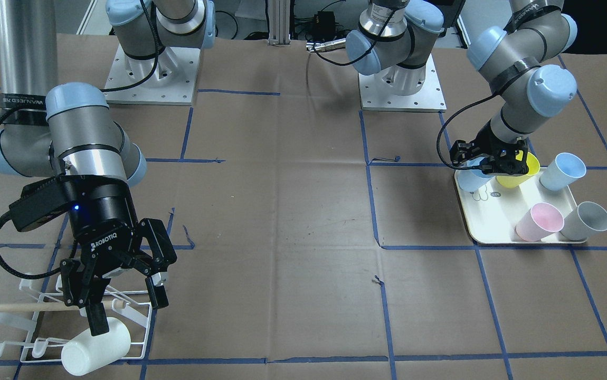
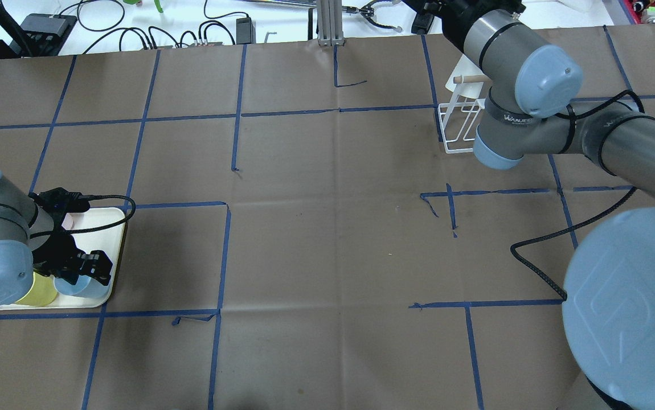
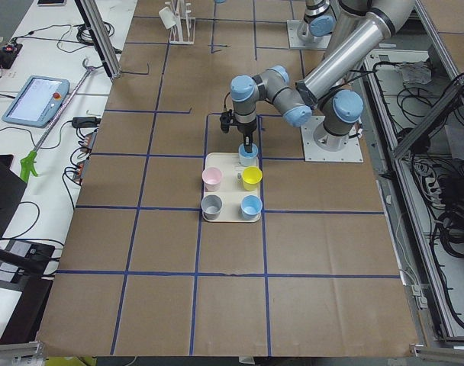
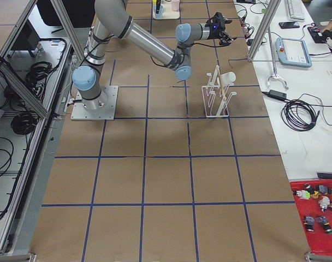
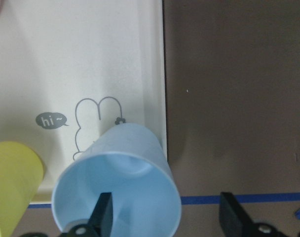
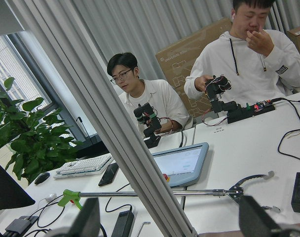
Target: Transfer IKEA cup to right arm and place on rack
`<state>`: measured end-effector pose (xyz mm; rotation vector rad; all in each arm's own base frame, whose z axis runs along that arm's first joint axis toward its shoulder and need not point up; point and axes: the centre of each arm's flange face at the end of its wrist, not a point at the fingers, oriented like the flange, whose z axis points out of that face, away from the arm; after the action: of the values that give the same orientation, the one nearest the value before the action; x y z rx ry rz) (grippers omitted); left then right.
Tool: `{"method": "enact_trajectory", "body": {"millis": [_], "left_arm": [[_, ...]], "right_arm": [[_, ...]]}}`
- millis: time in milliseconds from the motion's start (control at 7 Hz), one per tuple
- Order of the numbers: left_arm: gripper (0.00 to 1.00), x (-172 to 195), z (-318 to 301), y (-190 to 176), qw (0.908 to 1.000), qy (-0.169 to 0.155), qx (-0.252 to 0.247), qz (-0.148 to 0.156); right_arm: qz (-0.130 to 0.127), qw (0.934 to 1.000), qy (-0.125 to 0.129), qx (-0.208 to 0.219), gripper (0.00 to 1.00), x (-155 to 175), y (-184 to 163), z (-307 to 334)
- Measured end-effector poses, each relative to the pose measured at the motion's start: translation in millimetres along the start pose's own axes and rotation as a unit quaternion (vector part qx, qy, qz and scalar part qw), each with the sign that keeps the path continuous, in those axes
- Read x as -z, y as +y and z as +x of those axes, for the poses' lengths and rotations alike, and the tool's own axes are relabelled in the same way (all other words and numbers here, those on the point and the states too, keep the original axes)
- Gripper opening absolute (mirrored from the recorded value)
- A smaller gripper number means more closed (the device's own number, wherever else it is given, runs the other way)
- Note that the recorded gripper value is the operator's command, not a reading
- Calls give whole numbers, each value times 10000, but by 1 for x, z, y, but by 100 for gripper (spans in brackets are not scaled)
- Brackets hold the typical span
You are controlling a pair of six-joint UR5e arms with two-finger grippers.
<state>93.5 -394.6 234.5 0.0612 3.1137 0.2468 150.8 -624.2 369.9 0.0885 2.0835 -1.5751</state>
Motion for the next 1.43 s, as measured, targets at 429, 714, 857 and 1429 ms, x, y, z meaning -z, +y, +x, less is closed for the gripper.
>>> {"method": "enact_trajectory", "body": {"millis": [429, 714, 857, 1429], "left_arm": [[0, 5, -2, 0, 10000, -27, 9, 10], [0, 21, -5, -2, 9998, -201, 38, 80], [0, 45, -12, -9, 9996, -257, 44, 118], [0, 212, -44, -59, 9997, -89, -62, 241]], "right_arm": [[3, 10000, -6, -2, 100, 0, 0, 0], [-2, 10000, -5, -33, 100, 0, 0, 0], [-10, 9999, -8, -154, 100, 0, 1, 0], [-102, 9829, -82, -1838, 100, 0, 10, -12]]}}
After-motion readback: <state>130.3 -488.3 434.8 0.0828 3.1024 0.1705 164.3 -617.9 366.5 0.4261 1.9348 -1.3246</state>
